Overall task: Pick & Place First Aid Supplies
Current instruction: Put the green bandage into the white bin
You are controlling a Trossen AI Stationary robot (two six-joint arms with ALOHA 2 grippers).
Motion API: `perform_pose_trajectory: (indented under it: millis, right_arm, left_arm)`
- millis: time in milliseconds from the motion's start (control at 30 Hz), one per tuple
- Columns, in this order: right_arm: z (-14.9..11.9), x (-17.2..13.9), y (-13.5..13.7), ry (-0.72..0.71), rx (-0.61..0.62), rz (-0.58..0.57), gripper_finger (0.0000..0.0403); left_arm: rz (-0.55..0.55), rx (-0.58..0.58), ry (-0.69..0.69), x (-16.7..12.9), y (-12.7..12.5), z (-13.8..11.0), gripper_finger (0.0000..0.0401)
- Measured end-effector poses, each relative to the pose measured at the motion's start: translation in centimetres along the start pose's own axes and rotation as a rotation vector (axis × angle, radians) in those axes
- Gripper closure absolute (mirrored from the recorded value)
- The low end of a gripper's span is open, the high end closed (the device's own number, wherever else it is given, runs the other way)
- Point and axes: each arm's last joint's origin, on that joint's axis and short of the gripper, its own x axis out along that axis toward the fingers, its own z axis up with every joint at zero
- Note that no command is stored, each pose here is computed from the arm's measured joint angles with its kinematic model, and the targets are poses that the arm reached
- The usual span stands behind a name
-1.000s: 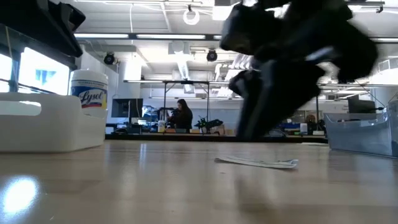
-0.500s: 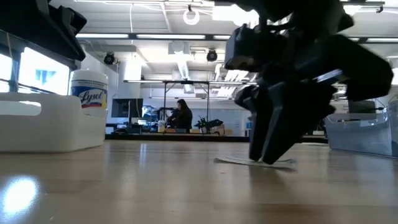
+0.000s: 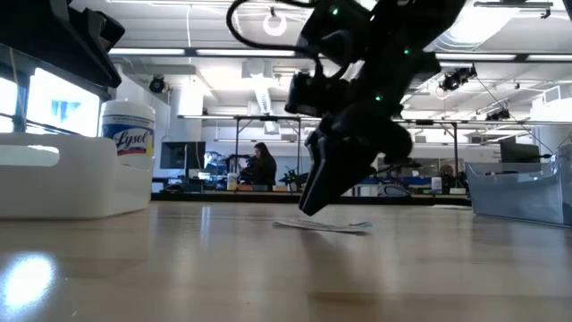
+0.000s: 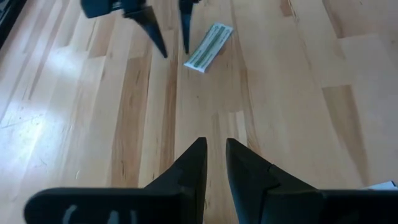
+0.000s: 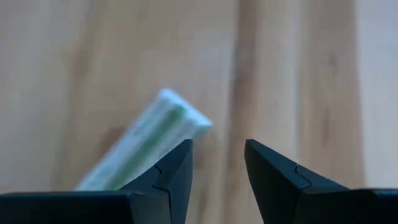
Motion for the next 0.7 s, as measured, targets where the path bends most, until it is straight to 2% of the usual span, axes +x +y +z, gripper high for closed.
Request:
perform_pose_trajectory:
  millis: [167, 367, 500, 633, 700]
  right_arm:
    - [-0.1, -0.6, 0.1, 0.021, -0.007, 0.046, 0.0263]
    - [-1.3, -2.1, 2.8, 0.166, -0.013, 0.054, 0.0263]
    - [-2.2, -2.6, 4.6, 0.230, -0.030, 0.006, 0.0263]
    - [-2.2, -2.4, 5.4, 0.191, -0.062, -0.074, 0.0263]
    - [-1.7, -2.2, 5.4, 0.143, -0.054, -0.077, 0.0263]
  left_arm:
    - [-0.019, -0.010, 0.008, 0.0, -0.1, 0.0, 0.0344]
    - [-0.025, -0.014, 0.008, 0.0, -0.1, 0.0, 0.0344]
    - [0.014, -0.015, -0.013, 0.0, 0.0, 0.1, 0.0344]
    - [0.010, -0.014, -0.055, 0.0, -0.1, 0.5, 0.0344]
    - [-0.012, -0.008, -0.072, 0.0, -0.3, 0.8, 0.0344]
